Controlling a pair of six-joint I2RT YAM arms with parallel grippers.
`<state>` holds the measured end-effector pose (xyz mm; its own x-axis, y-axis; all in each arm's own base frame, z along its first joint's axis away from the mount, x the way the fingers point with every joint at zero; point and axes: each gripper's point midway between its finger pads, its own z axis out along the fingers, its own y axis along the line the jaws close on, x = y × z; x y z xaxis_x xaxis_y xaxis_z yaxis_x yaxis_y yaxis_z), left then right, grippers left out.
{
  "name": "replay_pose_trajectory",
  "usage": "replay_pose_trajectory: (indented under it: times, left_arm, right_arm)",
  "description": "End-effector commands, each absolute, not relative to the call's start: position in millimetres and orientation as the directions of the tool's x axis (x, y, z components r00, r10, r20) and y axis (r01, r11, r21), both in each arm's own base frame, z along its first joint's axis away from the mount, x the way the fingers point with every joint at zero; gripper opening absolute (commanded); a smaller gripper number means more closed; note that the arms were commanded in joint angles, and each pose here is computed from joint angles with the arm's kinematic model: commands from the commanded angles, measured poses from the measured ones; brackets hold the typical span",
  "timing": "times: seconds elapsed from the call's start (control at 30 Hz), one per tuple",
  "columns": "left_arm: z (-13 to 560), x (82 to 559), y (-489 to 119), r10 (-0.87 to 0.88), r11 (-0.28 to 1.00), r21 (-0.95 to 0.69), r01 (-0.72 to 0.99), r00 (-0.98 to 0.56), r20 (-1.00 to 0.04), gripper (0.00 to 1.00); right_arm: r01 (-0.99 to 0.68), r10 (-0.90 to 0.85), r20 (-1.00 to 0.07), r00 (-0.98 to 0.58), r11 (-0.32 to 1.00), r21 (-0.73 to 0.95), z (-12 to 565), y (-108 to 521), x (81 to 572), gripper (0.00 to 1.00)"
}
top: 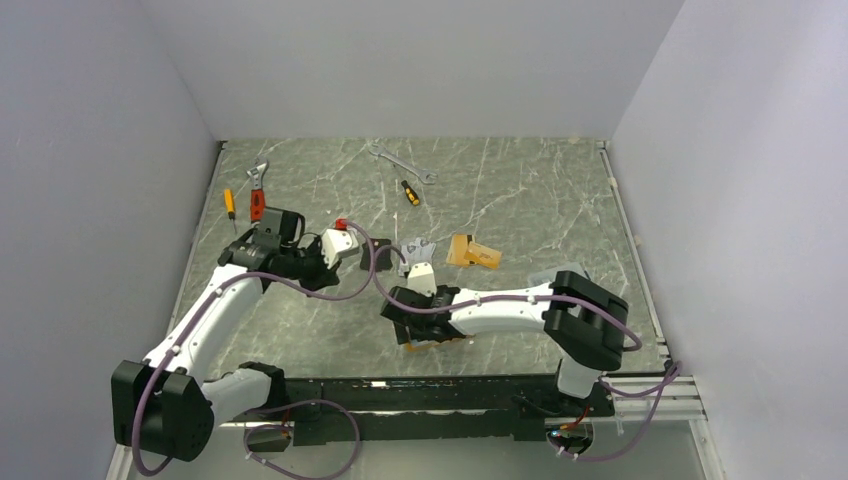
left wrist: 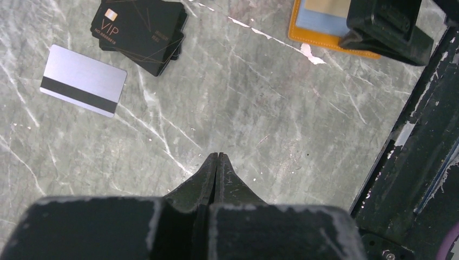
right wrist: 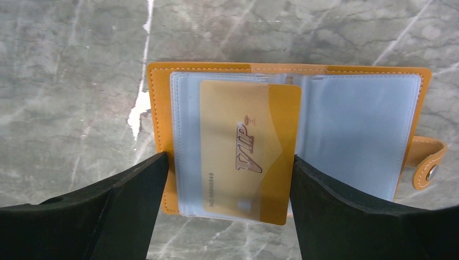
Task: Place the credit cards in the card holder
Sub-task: Insert the credit card into the card holder.
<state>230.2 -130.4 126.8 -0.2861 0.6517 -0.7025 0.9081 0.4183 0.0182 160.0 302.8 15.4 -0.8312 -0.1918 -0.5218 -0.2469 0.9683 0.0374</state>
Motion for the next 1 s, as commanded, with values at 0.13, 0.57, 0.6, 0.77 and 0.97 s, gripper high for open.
replay_pose_trajectory:
  times: [0.13, 0.57, 0.6, 0.77, 0.97]
  left_arm:
    - [146.1, 230.2, -131.4, 0.621, 0.397, 0.035, 0.917, -0.241, -0.746, 0.0]
    - [149.2, 228.5, -131.7, 0.609, 0.411, 0.025, 0.911, -0.254, -0.751, 0.0]
    - [149.1, 228.3, -131.2, 0.61, 0.413, 0.025, 0.91, -0.256, -0.75, 0.0]
    - [149.3, 227.7, -130.3, 0.612, 0.415, 0.029, 0.909, -0.255, -0.748, 0.0]
    - [150.7, 225.9, -129.3, 0.616, 0.412, 0.037, 0.911, -0.248, -0.747, 0.0]
  right_arm:
    - [-0.244, -0.249, -0.434, -0.866, 0.967, -0.068, -10.4, 289.7, 139.5, 0.78]
    - [-0.221, -0.242, -0.467, -0.851, 0.97, -0.099, -2.3, 281.3, 145.2, 0.57]
    - [-0.223, -0.243, -0.471, -0.848, 0.97, -0.099, -1.3, 281.7, 145.9, 0.54]
    - [-0.225, -0.242, -0.487, -0.839, 0.97, -0.095, 3.6, 284.9, 149.8, 0.49]
    - [-0.247, -0.251, -0.509, -0.823, 0.966, -0.078, 20.2, 293.3, 155.1, 0.75]
